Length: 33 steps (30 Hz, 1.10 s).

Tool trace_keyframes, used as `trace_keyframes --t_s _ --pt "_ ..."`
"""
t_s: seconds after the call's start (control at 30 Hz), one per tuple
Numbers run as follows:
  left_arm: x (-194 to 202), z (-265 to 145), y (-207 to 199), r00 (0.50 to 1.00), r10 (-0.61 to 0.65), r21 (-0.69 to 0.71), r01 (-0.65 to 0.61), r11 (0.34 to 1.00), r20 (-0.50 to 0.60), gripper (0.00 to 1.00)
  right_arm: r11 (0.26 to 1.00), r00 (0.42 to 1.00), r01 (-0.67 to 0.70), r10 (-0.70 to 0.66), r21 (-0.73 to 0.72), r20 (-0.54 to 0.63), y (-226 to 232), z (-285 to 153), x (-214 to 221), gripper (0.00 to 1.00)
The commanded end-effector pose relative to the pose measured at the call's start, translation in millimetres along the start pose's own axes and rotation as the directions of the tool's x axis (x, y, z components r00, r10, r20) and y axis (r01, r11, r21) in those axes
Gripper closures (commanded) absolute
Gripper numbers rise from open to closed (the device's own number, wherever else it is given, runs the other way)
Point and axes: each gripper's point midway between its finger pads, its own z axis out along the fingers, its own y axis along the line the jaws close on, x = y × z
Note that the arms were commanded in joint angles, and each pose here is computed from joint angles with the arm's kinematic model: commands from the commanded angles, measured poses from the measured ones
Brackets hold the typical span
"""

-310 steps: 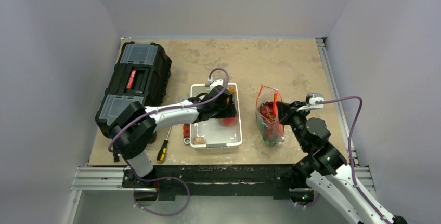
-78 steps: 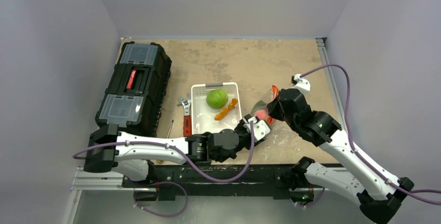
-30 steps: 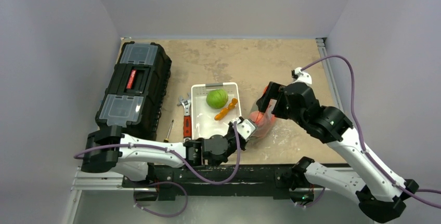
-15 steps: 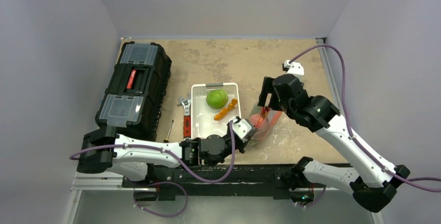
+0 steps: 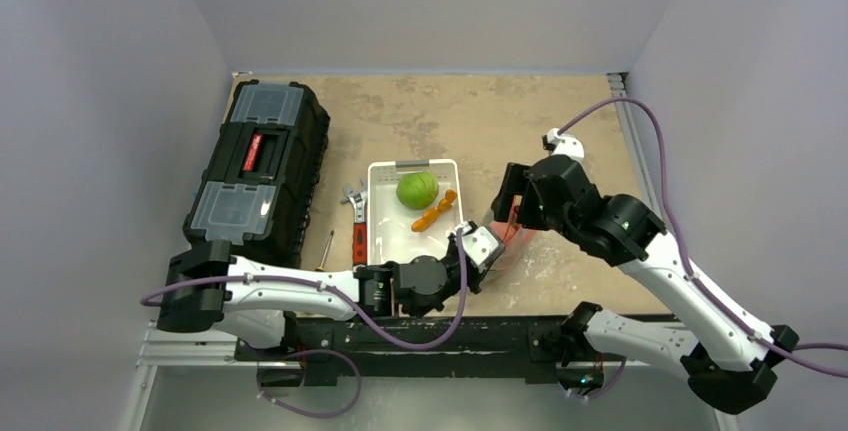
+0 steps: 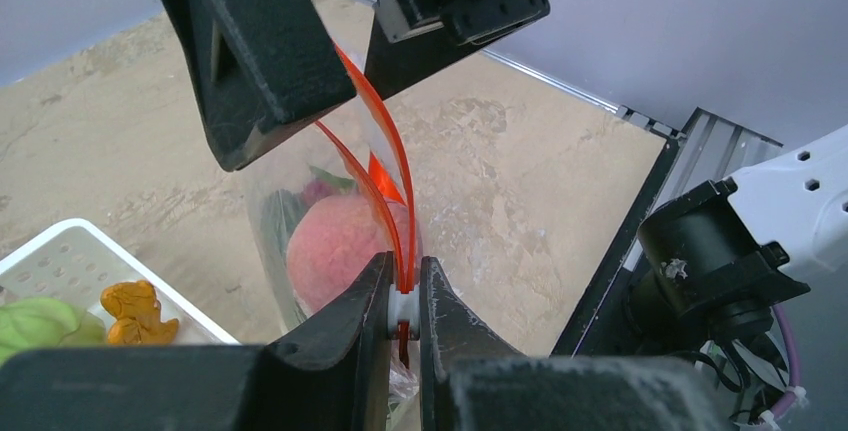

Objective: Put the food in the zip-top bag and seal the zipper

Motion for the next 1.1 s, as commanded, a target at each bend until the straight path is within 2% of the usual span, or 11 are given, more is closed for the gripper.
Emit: trace_keyframes --t_s 0.0,0.2,0.33,0.4,0.47,0.53,0.63,0.7,0.8,0.93,1.07 --pt "-21.5 5.1 -5.5 0.999 -0.027 0.012 0.027 1.000 0.040 1.00 0.997 0.997 -0.079 0.079 -0.015 -0.016 -0.9 -5.0 9.5 0.25" --pt "-20.1 4.9 -8.6 0.999 -0.041 0.025 0.040 0.999 0.026 1.00 0.993 0.994 -0.108 0.108 -0.044 -0.003 3.9 1.3 10.8 0.57" --pt "-19.2 3.2 -8.1 0.999 -0.047 0.025 0.046 0.999 0.020 1.00 0.991 0.992 -0.128 0.129 -0.034 0.013 2.0 2.7 9.4 0.62" --pt "-18.3 2.6 -7.4 0.999 -0.048 0.023 0.048 0.999 0.014 1.00 0.990 0.989 -0.141 0.142 -0.028 0.037 -0.2 -0.2 4.1 0.77" --pt "-19.4 1.5 -7.4 0.998 -0.057 0.023 0.056 0.998 0.011 1.00 0.986 0.984 -0.164 0.165 -0.015 0.066 -4.0 -2.8 -1.3 0.99" --pt "-20.6 0.1 -7.3 0.996 -0.088 0.015 0.088 0.996 -0.007 0.97 0.981 0.976 -0.196 0.195 -0.001 0.093 -7.7 -5.0 -6.0 1.00" --pt "-22.3 -4.8 -6.2 0.987 -0.129 -0.001 0.129 0.992 -0.091 0.64 0.968 0.962 -0.252 0.251 -0.009 0.108 -6.0 -8.2 -11.1 1.00" --pt "-25.7 -12.6 -7.5 0.971 -0.172 0.014 0.176 0.984 -0.164 0.49 0.965 0.961 -0.261 0.260 -0.002 0.099 -5.3 -8.8 -10.9 1.00" --pt "-30.1 -29.6 -6.3 0.952 -0.202 0.059 0.221 0.974 -0.232 0.10 0.959 0.955 -0.281 0.275 0.035 0.112 -9.5 -8.3 -13.6 1.00" --pt "-39.2 -49.5 3.2 0.936 -0.226 0.065 0.252 0.965 -0.271 0.05 0.960 0.959 -0.280 0.278 0.024 0.061 1.7 -2.4 -8.5 1.00" --pt "-47.7 -64.5 17.3 0.905 -0.251 0.047 0.283 0.958 -0.344 0.14 0.963 0.963 -0.270 0.269 0.027 0.021 10.6 2.2 -6.6 1.00"
